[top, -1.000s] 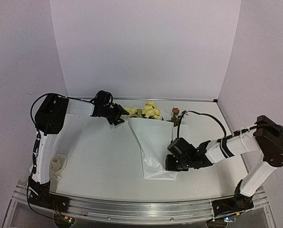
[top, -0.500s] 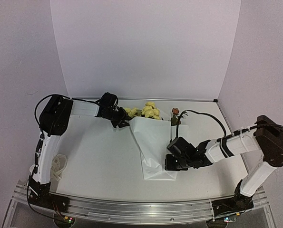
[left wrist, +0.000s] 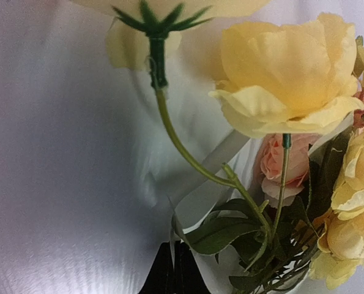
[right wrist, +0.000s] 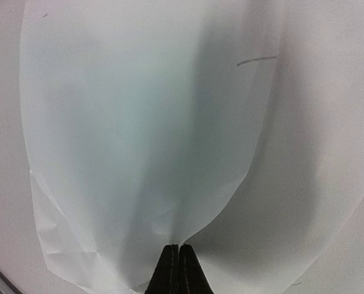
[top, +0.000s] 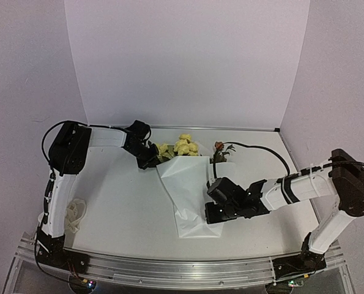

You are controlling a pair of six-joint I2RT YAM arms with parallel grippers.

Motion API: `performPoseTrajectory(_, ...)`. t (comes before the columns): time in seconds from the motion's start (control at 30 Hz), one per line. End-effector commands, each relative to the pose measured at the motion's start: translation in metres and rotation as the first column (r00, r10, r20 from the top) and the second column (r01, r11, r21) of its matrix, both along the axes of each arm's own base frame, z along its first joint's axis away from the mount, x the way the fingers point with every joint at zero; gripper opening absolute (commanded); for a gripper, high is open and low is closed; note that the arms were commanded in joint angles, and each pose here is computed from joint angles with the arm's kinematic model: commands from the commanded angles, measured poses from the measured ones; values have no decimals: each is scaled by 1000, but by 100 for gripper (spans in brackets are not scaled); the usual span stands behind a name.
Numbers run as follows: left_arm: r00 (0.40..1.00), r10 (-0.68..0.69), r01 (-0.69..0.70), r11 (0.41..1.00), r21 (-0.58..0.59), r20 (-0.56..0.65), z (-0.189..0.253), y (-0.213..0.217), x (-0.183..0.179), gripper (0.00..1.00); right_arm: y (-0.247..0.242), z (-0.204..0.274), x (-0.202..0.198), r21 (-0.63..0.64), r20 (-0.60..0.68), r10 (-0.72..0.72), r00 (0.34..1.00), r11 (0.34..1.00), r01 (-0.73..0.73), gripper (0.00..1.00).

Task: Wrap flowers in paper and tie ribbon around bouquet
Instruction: Adjust the 2/3-folded wrapping paper with the folded bouquet.

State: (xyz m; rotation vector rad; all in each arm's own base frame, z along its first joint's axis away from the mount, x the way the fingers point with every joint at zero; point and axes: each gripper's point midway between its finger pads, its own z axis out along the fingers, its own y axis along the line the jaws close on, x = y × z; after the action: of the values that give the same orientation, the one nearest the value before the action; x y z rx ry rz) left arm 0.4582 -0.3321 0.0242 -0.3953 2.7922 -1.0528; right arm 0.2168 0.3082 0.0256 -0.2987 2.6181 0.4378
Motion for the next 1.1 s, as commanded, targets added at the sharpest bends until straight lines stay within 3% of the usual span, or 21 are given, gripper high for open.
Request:
performPoseTrajectory(0.0,992,-84,70,987,142,95,42,26,-2,0,19,11,-6,-48,49,107,993,993,-104,0)
performPoseTrajectory(0.37,985,-110,80,973,215,134,58,43,-3,0,31,26,-9,-100,77,110,991,990,-102,0)
performPoseTrajectory(0.53,978,-162,122,956,265,134,55,46,2,0,37,9,-8,-124,71,90,993,989,-81,0)
performPoseTrajectory(0.77,968,-162,113,964,242,193,69,39,15,0,35,-9,-3,-124,81,8,997,992,2,0)
performPoseTrajectory(0.97,965,-139,107,983,149,221,74,24,22,16,24,-11,1,-132,117,-51,992,989,66,0)
performPoseTrajectory(1.07,957,-108,92,993,69,270,90,17,26,22,21,-8,4,-65,140,-116,983,990,126,0)
